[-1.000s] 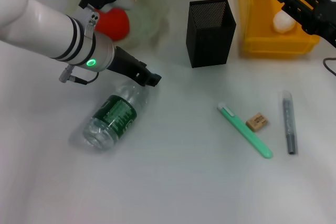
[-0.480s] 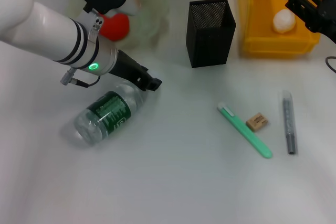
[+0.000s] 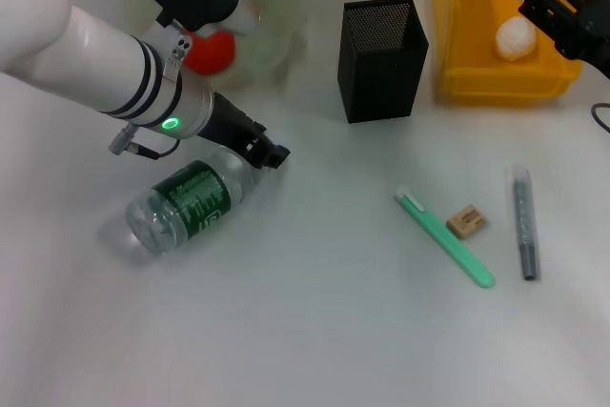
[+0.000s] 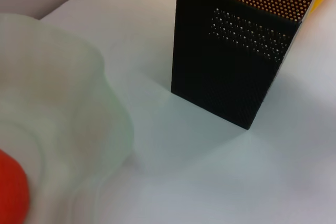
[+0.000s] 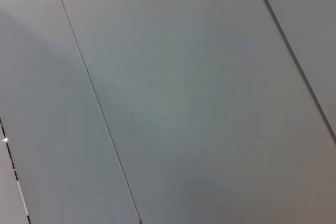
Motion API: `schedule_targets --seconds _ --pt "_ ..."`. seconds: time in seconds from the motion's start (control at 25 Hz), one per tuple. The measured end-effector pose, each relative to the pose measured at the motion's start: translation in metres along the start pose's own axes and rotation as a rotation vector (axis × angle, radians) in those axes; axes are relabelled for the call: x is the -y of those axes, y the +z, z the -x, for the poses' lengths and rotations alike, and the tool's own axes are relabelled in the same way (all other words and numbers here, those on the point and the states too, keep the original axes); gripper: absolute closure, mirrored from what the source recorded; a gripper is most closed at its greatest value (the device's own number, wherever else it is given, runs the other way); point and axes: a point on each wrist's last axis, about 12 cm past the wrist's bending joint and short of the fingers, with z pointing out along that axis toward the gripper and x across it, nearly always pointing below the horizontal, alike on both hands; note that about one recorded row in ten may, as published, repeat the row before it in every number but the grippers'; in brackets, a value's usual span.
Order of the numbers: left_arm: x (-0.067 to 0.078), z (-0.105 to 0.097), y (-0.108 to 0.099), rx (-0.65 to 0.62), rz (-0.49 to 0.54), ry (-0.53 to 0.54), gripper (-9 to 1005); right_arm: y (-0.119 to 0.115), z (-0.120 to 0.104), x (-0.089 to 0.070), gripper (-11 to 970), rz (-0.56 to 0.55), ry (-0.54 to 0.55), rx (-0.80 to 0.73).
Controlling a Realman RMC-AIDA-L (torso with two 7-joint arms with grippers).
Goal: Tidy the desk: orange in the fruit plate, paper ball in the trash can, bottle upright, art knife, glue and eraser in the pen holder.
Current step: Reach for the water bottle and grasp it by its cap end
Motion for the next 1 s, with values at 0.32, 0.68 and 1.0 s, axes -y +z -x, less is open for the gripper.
schedule_targets --seconds 0.32,0.68,1.0 --pt "0.0017 -0.0003 0.0011 -0.015 0.001 0.024 549 0.0004 0.0002 0.0000 257 0.001 0.000 0.000" --pt "0.0033 -0.0006 0.0022 -0.020 0.001 0.028 550 -0.0004 -0.0001 -0.0001 257 0.000 0.000 0.000" --pt "0.0034 -0.0006 0.0017 -0.024 0.001 0.037 552 -0.0018 -0.0022 -0.0006 258 -0.005 0.005 0.003"
